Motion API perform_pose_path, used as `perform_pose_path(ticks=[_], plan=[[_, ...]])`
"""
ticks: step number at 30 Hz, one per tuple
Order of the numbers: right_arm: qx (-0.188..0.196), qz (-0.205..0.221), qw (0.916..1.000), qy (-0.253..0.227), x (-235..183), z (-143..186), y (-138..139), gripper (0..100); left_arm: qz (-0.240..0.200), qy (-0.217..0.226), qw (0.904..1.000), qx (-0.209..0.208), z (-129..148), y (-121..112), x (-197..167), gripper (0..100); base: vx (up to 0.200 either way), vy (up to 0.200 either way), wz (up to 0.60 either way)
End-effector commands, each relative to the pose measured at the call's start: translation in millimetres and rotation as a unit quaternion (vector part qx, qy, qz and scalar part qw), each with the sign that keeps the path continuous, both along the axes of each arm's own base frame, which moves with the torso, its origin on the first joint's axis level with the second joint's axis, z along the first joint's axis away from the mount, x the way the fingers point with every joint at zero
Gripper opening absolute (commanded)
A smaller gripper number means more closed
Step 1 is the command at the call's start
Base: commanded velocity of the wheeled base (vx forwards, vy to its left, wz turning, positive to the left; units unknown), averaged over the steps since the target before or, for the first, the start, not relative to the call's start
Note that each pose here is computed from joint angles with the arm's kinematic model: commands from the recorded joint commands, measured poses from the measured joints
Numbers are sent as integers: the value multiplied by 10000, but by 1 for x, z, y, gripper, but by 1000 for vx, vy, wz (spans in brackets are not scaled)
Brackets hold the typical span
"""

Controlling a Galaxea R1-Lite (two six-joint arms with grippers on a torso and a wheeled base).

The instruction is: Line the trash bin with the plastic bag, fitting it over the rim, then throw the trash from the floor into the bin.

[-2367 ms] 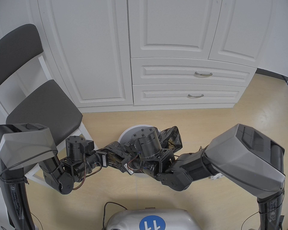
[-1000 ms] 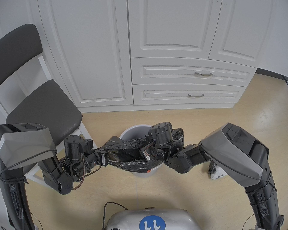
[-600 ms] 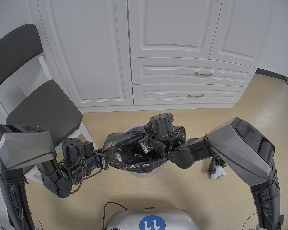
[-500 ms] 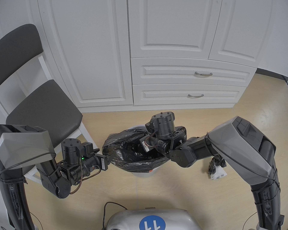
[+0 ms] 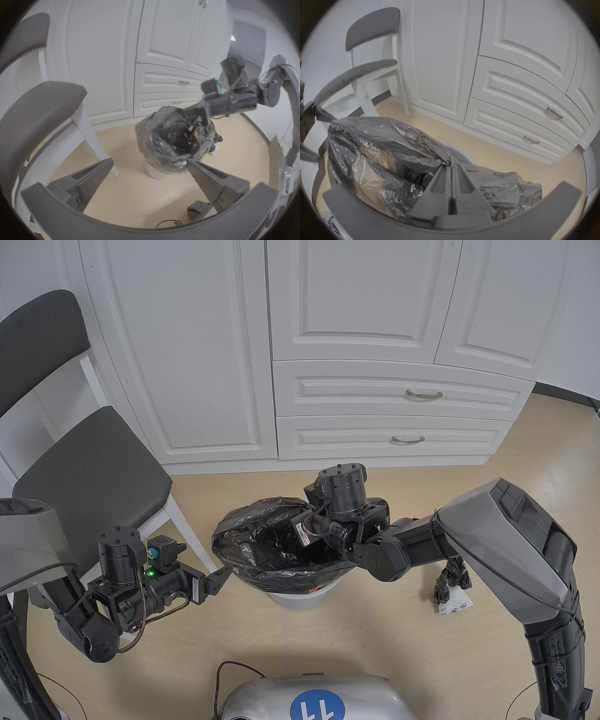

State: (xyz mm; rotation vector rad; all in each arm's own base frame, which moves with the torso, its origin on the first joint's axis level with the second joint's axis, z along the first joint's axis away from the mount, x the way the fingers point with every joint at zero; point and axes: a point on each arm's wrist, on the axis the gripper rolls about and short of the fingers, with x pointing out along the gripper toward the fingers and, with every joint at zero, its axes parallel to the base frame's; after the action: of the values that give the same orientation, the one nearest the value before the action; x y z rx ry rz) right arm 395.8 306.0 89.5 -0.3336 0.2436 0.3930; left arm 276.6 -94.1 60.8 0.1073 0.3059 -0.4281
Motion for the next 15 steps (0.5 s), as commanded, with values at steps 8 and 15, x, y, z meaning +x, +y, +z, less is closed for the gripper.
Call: perform_pose_path(ticks=[8,15], plan=[[395,-232,9978,-473,46,-22,18,0,-227,-183,9996,-13,11,-6,-11,100,0,0,0],[277,-340,9988,-202,56,-74,17,0,-229,-184,9996,-31,11,-6,-10,100,0,0,0]])
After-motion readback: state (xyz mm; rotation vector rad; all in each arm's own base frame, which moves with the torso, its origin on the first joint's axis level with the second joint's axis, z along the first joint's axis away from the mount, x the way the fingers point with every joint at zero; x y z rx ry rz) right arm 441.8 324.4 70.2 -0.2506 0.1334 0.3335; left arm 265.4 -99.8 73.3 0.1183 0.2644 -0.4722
